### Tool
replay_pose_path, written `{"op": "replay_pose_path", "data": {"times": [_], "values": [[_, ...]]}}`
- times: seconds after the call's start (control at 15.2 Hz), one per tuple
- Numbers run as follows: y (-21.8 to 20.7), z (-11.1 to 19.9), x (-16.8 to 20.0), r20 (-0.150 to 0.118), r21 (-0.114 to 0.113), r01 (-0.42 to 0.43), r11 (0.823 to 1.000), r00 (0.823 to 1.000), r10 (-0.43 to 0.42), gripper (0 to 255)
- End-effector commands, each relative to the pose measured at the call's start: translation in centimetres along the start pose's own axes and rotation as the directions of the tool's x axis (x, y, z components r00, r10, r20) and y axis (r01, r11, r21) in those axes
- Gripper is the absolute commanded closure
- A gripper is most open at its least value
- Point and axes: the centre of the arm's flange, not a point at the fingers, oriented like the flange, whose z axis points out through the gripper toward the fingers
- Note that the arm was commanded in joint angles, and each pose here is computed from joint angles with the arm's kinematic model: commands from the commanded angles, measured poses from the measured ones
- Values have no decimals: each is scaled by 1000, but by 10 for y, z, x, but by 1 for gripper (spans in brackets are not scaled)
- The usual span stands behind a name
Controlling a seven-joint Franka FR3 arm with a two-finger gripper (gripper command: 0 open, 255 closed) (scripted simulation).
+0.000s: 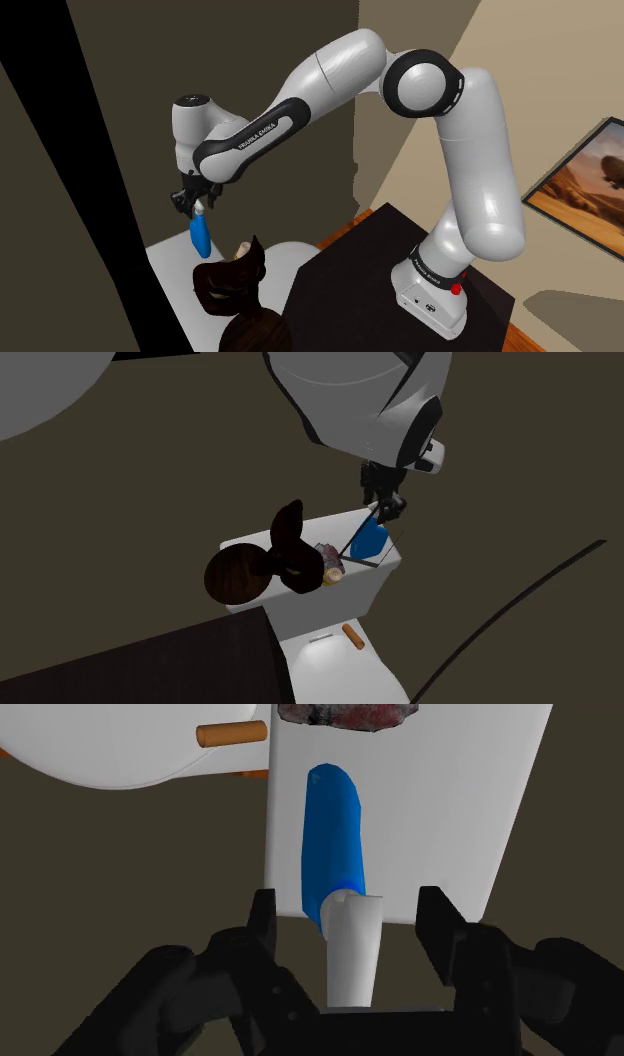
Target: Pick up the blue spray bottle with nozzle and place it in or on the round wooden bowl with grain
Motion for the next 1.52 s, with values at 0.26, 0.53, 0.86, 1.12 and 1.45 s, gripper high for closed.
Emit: {"op": "replay_pose_path", "data": {"times": [0.26,0.53,0.86,1.12,1.45], "values": [[0,0,0,0,0,0,1000,1000,0,255],[0,0,0,0,0,0,1000,1000,0,255],[0,-26,0,0,0,0,1000,1000,0,255],[0,-47,0,0,0,0,1000,1000,0,255],[0,-74,0,0,0,0,1000,1000,0,255]]}}
